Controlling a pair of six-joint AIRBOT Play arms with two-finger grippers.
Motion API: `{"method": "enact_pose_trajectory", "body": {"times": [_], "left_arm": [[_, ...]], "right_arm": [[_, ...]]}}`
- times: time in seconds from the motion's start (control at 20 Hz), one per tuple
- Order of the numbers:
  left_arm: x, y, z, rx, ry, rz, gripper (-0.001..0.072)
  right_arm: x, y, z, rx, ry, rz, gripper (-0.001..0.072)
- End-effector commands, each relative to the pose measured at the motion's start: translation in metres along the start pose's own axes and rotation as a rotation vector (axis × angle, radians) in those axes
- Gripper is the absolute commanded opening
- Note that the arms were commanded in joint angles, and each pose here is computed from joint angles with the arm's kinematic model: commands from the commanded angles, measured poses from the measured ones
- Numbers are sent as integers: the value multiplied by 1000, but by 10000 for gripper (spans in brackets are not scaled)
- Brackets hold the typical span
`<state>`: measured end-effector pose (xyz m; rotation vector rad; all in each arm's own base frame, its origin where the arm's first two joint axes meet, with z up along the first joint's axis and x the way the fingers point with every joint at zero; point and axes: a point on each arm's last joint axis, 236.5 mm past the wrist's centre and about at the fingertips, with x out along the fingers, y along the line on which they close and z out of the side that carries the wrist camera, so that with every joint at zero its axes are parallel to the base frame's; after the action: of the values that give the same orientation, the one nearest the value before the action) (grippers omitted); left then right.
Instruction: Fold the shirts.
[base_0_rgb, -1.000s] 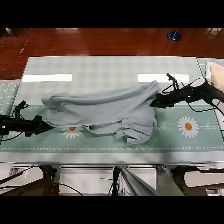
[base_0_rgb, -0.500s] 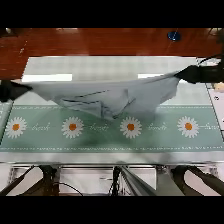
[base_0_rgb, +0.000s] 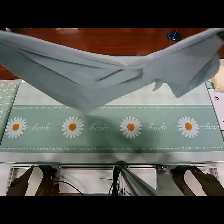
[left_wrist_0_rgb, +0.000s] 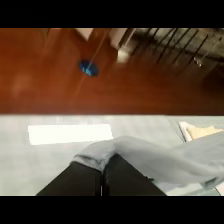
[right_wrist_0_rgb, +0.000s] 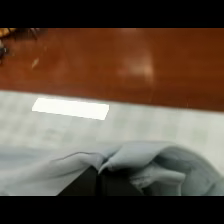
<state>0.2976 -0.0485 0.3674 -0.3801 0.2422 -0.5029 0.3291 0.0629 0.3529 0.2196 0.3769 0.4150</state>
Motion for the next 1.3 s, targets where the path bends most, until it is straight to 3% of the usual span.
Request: {"method": "enact_pose_trajectory", "body": {"times": [0.0,0.2,0.35,0.65,0.85,1.05,1.25], "left_arm": [[-33,-74,27,128,-139,-7,20],[-63,-115,22,231,-189,92,20],[-80,-123,1,252,-158,196,20],[-94,-40,-102,93,256,441,20],[-72,20,-163,-126,379,430,20],[-25,46,-193,-373,279,272,20],[-7,108,-213,-462,203,340,20]], "right_arm": [[-53,41,44,-76,-146,-18,19],[-103,55,54,-141,-195,-138,19],[-123,49,20,-129,-74,-228,19],[-106,1,-70,1,396,-295,18],[-45,-36,-115,135,622,-221,18],[53,-56,-164,184,748,-124,18],[146,-73,-194,124,756,-70,18]]}}
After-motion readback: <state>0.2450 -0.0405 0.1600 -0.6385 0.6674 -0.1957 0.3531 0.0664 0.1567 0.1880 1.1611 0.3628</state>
